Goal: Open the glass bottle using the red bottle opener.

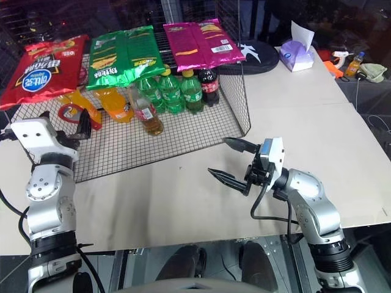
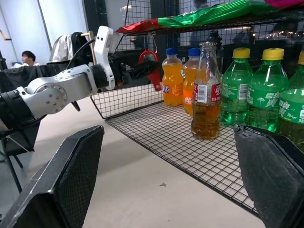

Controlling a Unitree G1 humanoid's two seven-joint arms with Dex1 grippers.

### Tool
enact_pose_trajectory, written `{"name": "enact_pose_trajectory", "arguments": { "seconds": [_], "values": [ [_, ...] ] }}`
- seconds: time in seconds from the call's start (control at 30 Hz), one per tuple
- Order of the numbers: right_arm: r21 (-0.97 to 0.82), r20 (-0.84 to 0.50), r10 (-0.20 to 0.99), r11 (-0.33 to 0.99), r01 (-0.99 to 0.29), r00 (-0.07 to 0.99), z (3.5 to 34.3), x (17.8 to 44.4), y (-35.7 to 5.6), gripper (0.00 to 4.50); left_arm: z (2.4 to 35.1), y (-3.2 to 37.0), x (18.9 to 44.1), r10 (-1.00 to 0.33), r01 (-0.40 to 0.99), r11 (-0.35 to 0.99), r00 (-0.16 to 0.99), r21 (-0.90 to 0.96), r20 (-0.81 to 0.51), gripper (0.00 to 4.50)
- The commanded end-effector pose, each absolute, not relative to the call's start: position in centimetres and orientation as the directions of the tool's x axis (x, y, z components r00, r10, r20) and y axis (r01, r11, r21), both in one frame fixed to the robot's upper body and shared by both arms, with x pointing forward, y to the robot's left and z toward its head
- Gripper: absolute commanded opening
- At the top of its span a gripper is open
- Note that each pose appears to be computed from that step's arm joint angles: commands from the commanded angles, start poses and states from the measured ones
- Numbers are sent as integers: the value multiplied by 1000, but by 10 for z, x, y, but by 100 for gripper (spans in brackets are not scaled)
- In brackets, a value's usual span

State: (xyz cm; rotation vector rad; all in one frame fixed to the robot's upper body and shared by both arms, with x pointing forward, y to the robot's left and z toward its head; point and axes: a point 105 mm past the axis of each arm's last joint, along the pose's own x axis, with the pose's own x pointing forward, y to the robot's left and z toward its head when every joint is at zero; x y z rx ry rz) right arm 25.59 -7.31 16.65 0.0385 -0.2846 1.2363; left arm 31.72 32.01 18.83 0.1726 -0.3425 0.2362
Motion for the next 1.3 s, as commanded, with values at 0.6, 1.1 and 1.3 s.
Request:
{"name": "enact_pose_trajectory", "arguments": {
  "seconds": [0.6,1.1,1.3],
  "values": [
    [-154,261,915,353,-923,307,167,256,-72,450,188,311,321,139,-176,982,917,66,374,3],
    [-151,256,915,356,-922,311,164,259,-72,450,210,278,305,-6,298,815,862,-497,507,3],
    [-149,258,911,367,-918,323,163,260,-72,450,220,282,297,19,372,731,827,-571,563,3]
  ]
}}
